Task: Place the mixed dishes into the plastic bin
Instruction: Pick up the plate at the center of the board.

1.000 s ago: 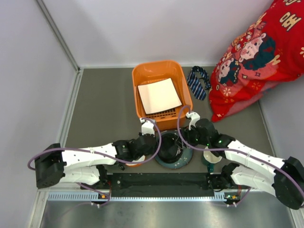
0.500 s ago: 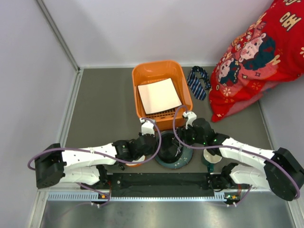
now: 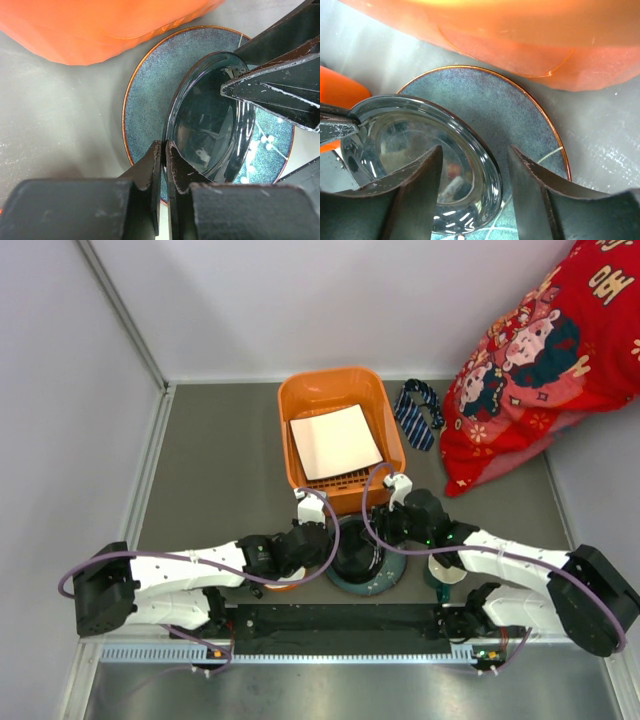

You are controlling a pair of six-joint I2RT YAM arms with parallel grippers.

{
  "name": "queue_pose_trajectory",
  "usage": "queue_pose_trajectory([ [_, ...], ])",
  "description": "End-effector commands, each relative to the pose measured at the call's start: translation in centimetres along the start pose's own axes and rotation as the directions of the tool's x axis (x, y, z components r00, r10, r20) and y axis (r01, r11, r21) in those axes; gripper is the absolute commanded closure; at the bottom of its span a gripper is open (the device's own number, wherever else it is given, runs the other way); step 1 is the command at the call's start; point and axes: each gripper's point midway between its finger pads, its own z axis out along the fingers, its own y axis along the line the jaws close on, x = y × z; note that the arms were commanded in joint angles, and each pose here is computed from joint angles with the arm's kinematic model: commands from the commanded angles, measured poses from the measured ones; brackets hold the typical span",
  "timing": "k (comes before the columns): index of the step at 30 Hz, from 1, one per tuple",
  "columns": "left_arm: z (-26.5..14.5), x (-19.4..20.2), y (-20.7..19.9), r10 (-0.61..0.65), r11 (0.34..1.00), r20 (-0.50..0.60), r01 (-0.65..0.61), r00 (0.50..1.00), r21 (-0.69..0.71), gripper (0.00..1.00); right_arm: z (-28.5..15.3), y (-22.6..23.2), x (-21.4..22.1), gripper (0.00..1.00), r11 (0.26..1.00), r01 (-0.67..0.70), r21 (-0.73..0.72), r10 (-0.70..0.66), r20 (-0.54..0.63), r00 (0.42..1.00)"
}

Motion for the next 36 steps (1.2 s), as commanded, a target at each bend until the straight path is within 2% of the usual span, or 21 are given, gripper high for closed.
queue_pose_trajectory([
  [1,-0.1,-1.2,-0.3,-0.025,1.000,0.045,0.025,0.999,0.008,1.00,0.1,0.1,1.3,0.49,1.000,-0.015,-0.016,0.014,-0.041,0.999],
  [6,0.0,-1.2,-0.4,-0.025,1.000,0.047,0.024,0.999,0.009,1.00,0.0,0.2,1.2,0.54,1.000,-0.017,-0.024,0.016,-0.037,0.999],
  [12,0.1,-1.2,-0.3,-0.026,1.000,0.048,0.026,0.999,0.004,1.00,-0.2,0.2,1.1,0.66,0.999,-0.017,-0.032,0.016,-0.040,0.999],
  [15,0.1,-1.1,-0.2,-0.025,1.000,0.047,0.025,0.999,0.003,1.00,-0.3,0.3,1.0,0.79,0.999,-0.016,-0.034,0.015,-0.037,0.999],
  [16,0.2,-1.0,-0.2,-0.023,1.000,0.043,0.023,0.999,0.001,1.00,-0.3,0.3,1.0,0.89,0.999,-0.017,-0.033,0.015,-0.034,0.999],
  [17,0.2,-1.0,-0.2,-0.023,1.000,0.043,0.023,0.999,0.001,1.00,-0.4,0.2,0.9,0.94,0.999,-0.019,-0.031,0.018,-0.032,0.999],
  [19,0.1,-1.0,-0.2,-0.023,1.000,0.043,0.023,0.999,0.001,1.00,-0.6,0.2,0.9,1.00,1.000,-0.021,-0.023,0.020,-0.030,0.999],
  [36,0.3,-1.2,-1.1,-0.017,0.999,0.038,0.016,0.999,0.028,1.00,-3.0,1.9,-1.7,1.00,0.998,-0.037,-0.056,0.039,0.028,0.999],
])
